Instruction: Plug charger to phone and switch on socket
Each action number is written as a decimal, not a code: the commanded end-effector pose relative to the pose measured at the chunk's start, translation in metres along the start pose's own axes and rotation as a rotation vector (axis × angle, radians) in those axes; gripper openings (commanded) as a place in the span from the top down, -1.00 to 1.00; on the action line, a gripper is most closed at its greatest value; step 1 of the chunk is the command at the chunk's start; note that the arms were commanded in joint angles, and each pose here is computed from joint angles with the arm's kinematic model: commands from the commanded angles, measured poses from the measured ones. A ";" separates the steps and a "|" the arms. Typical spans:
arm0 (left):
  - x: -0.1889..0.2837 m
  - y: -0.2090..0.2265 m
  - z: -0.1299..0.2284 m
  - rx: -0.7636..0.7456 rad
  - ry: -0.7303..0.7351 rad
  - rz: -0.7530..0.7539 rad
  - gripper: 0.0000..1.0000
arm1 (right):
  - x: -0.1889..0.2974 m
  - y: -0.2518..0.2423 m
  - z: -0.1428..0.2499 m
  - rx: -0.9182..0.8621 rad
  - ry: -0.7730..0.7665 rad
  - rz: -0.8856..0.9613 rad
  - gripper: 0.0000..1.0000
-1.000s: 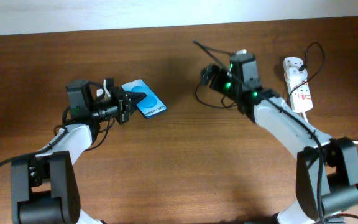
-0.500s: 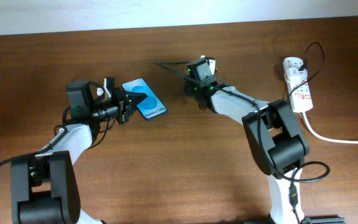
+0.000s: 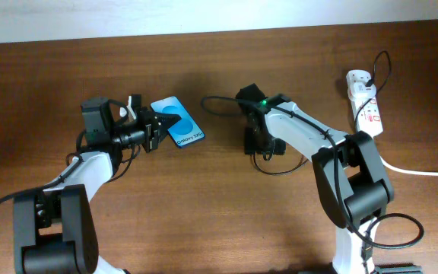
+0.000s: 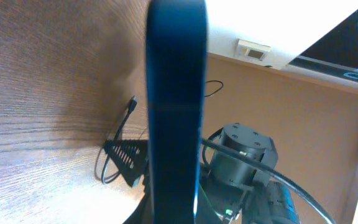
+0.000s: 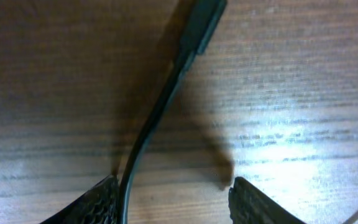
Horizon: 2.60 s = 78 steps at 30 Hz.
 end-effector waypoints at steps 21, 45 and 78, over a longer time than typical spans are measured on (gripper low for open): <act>0.000 -0.008 -0.002 -0.046 0.028 0.036 1.00 | -0.029 0.000 -0.001 -0.179 0.177 -0.285 0.25; 0.004 -0.046 0.001 -0.343 0.164 0.270 1.00 | 0.180 -0.054 0.104 0.506 0.174 -1.230 0.91; -0.012 -0.074 0.009 -0.275 0.183 0.312 1.00 | 0.137 0.016 0.115 0.251 0.265 -1.236 0.92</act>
Point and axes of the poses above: each gripper's point midway between its finger pads, its own x axis back along the fingers, its own y axis along the line the jaws close on, z = x × y, the point moved 9 cm from there along x, back along the fingers, and after that the axes turned 13 degrees about -x, right-handed, at the moved point
